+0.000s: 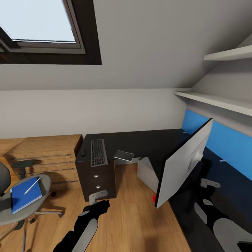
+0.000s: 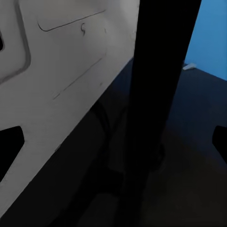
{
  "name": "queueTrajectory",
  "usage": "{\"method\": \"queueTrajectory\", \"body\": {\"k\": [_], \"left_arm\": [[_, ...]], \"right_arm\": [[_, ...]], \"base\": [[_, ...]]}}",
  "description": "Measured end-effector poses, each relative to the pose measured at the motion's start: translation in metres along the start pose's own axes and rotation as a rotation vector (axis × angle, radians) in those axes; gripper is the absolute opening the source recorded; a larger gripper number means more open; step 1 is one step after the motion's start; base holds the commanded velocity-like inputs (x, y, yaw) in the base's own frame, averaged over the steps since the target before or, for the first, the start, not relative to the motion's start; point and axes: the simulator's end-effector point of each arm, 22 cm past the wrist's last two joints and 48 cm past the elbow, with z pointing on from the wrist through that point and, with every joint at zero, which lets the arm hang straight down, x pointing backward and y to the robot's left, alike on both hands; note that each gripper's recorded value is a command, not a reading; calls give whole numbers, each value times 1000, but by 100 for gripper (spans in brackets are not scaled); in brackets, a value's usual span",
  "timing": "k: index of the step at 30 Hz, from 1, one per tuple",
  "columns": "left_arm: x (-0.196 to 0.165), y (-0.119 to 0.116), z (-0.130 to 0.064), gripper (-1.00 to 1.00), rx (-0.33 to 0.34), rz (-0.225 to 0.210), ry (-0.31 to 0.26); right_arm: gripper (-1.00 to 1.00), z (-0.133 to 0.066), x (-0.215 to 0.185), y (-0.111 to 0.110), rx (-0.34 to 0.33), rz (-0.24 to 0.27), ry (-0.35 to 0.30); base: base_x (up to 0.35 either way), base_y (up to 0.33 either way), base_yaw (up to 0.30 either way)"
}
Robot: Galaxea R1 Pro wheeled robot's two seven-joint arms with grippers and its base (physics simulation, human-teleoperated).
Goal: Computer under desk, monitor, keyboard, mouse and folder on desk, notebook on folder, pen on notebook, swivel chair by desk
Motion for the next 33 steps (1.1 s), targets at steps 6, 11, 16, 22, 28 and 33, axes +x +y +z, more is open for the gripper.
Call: {"method": "queueTrajectory", "body": {"k": [6, 11, 16, 22, 28, 33], "left_arm": [[-1, 0, 0, 100, 1, -6, -5], [0, 0, 0, 100, 1, -7, -5], [-1, -1, 0, 100, 1, -7, -5], [-1, -1, 0, 100, 1, -7, -6], [0, -1, 0, 100, 1, -8, -5], [0, -1, 0, 100, 1, -8, -4]], "right_arm": [[100, 0, 0, 0, 1, 0, 1], [100, 0, 0, 0, 2, 0, 0], [100, 1, 0, -10, 24, 3, 0], [100, 4, -4, -29, 63, 0, -3], [100, 5, -4, -37, 84, -1, -4], [100, 5, -5, -40, 98, 0, -6]], "base": [[0, 14, 0], [0, 1, 0], [8, 0, 0], [174, 0, 0], [71, 0, 0], [15, 0, 0]]}}
